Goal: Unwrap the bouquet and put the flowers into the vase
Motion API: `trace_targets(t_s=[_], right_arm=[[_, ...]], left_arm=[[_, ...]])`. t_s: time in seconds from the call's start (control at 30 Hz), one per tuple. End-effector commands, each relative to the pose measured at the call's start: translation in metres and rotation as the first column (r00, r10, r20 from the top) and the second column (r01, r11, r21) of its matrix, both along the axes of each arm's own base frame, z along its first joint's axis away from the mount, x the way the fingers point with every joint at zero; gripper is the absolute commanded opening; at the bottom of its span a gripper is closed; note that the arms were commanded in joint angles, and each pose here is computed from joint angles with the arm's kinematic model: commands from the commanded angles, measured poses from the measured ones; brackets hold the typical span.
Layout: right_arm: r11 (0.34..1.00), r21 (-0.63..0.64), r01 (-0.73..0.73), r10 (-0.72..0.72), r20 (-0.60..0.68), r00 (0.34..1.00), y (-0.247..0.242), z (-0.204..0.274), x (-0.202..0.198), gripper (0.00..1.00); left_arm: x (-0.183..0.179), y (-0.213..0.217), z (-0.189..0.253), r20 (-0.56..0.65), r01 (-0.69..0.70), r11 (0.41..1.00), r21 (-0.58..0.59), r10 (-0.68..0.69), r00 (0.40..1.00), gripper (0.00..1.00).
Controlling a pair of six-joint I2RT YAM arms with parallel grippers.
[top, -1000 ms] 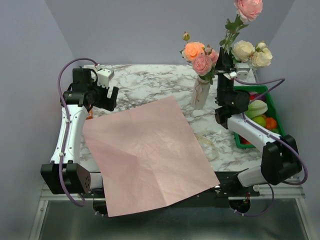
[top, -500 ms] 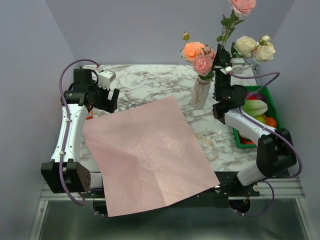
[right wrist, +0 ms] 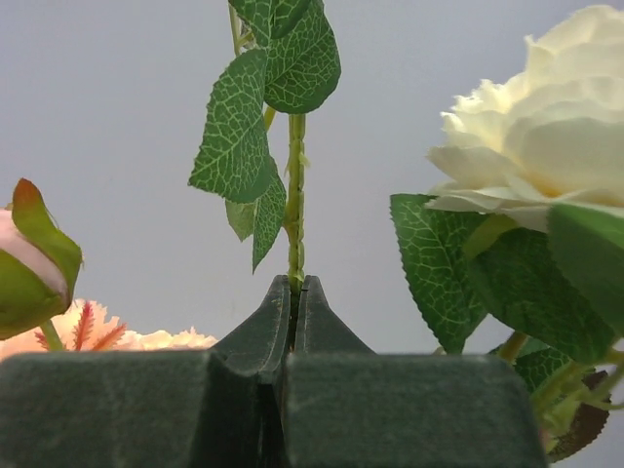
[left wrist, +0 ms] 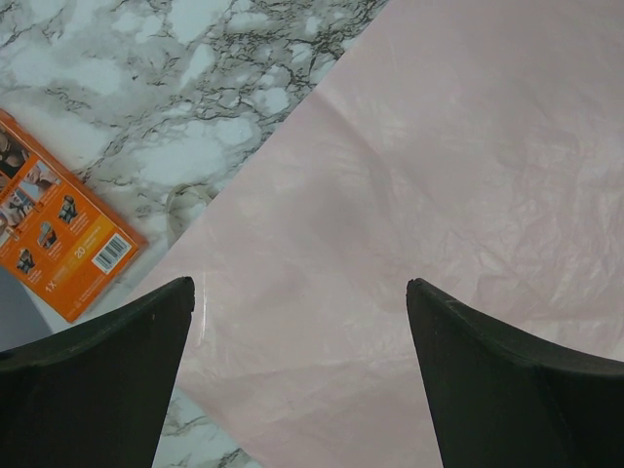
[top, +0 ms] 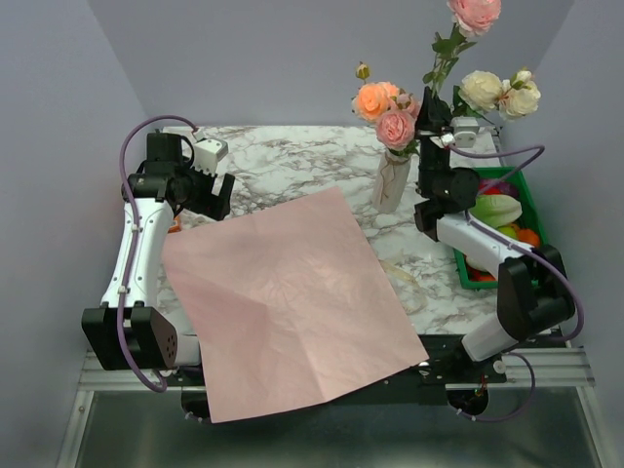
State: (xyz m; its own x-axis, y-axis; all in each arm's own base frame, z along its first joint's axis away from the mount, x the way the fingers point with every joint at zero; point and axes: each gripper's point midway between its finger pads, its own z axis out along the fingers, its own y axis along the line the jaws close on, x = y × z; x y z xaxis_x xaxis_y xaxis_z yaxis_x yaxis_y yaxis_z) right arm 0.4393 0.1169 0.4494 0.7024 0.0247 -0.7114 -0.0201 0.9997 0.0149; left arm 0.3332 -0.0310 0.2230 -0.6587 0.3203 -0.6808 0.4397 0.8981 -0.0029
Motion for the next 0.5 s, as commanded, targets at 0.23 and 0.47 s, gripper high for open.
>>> trace_targets(t_s=[0.23,0.47], right_arm=[[0.985,0.162,-0.064,0.034,0.181,0.983,-0.02,0.006,-0.039,0.01],[0.987,0.146,-0.067,0.044,0.152,0.987,-0.018,-0.007,-0.037,0.01]], left_arm=[[-0.006,-0.002,0.008,0.027,0.027,1.0,-0.007,-0.027,0.999,0.99],[-0.004,-0.003,0.01,0.034,0.029,0.999,-0.014,-0.029,0.999,0.99]])
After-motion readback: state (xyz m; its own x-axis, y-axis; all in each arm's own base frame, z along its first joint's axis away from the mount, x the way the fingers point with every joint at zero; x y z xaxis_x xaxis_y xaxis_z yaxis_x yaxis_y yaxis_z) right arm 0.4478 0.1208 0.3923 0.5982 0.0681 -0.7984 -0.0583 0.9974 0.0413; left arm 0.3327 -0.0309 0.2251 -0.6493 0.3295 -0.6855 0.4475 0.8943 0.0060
